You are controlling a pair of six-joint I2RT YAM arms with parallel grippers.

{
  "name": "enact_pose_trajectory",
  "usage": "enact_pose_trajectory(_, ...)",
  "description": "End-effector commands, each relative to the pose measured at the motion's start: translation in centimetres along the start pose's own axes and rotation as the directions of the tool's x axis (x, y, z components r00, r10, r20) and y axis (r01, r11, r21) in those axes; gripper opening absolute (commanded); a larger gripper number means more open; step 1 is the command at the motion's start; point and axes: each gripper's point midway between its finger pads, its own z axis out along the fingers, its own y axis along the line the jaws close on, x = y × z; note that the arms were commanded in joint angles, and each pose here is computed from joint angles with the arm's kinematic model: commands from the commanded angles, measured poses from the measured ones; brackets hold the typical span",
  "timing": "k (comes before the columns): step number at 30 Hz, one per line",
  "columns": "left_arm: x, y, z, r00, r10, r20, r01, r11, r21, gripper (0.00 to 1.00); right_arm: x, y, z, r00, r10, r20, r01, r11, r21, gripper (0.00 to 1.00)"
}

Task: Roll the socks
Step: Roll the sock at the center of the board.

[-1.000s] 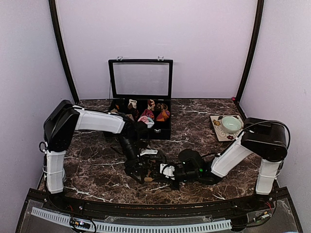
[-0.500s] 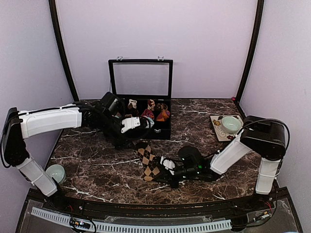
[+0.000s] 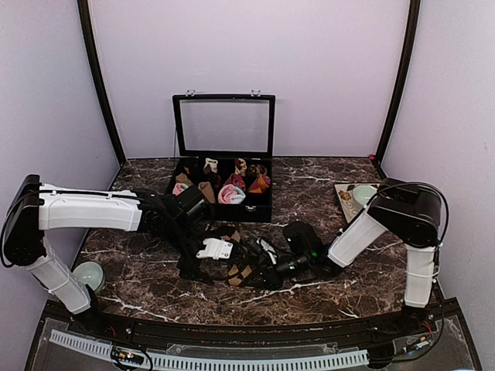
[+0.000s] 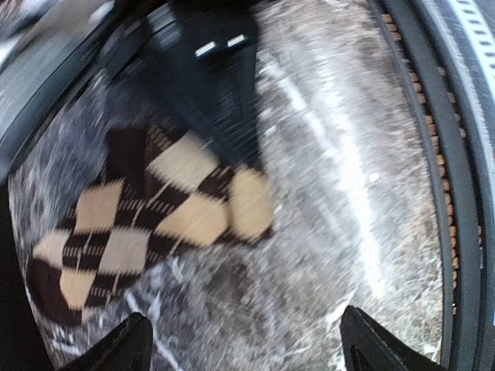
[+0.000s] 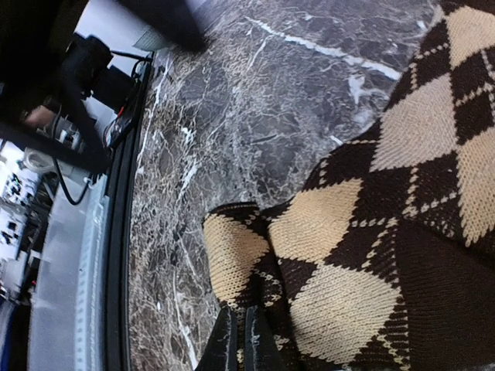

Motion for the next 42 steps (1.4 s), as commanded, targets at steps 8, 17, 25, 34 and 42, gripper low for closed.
enact_pose_trajectory(8, -3.2, -0.7, 4.0, 0.988, 0.152, 0.001, -0.150, 0.981, 0.125, 0.61, 11.2, -5.8, -2.0, 0.811, 0.539, -0.226, -0.485, 0.837, 0.253, 0.00)
enact_pose_trajectory(17, -3.8, 0.1, 5.1, 0.993, 0.114, 0.019, -0.116, 0.989, 0.091, 0.43, 12.0, -6.3, -2.1, 0.786, 0.565, -0.252, -0.498, 0.819, 0.284, 0.00)
enact_pose_trajectory(25, -3.8, -0.7, 6.3, 0.994, 0.104, 0.015, -0.105, 0.989, 0.101, 0.36, 11.7, -6.4, -1.9, 0.784, 0.572, -0.240, -0.508, 0.814, 0.280, 0.00)
enact_pose_trajectory(34, -1.7, -1.2, 7.9, 0.997, 0.059, -0.055, -0.052, 0.992, 0.117, 0.16, 11.4, -6.3, -1.8, 0.785, 0.576, -0.227, -0.519, 0.812, 0.265, 0.00)
enact_pose_trajectory(42, 0.0, -1.2, 8.6, 0.996, 0.007, -0.090, 0.006, 0.990, 0.141, 0.00, 10.4, -6.2, -2.1, 0.824, 0.534, -0.191, -0.484, 0.837, 0.254, 0.00)
